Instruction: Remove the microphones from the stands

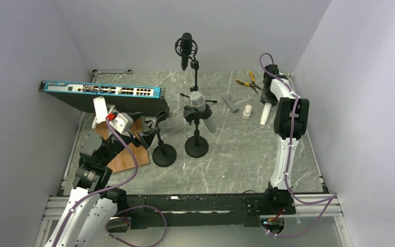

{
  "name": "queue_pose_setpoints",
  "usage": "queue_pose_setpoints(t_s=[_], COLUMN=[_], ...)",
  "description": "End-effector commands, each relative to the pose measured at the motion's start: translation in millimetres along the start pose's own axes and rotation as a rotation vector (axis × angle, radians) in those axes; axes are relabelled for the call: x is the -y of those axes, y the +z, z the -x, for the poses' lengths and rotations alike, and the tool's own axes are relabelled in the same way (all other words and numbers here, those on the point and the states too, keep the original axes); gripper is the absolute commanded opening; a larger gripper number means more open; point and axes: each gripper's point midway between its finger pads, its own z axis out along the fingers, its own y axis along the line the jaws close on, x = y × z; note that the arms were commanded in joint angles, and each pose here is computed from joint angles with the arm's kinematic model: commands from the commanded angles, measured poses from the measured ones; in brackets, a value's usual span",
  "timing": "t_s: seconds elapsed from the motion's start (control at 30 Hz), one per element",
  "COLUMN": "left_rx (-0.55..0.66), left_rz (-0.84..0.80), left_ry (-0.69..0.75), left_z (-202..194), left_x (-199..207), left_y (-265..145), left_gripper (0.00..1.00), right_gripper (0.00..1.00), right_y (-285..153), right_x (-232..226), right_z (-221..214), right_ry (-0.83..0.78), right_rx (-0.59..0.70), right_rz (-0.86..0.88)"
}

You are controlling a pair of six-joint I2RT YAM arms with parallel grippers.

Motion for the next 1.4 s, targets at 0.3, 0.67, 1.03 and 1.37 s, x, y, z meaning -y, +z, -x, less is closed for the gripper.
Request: queue_pose_setpoints(t_s=[0.3, 0.67, 1.03, 1.37], left_rx=[0.038, 0.04, 0.04, 0.029], left_rz=[-0.013, -0.012, -0.018, -0.03], left_ry=[0.025, 0.026, 0.026, 0.019], left_z=[9, 9, 9, 6], left_x=[2, 2, 2, 3], left_y=[0, -1, 0, 3], left_gripper=[0.89, 0.89, 0.9, 0.91], right_gripper=[0.61, 0.79, 0.98, 1.0], right_y=[20, 10, -55, -134], right_x=[-8, -17, 13, 22], right_z=[-13, -12, 32, 35], right_ry=[-0.03, -0.021, 0.0, 0.036], right_rx=[-0.047, -0.048, 0.085, 0.208], right_rz=[0.032, 0.093, 0.026, 0.085])
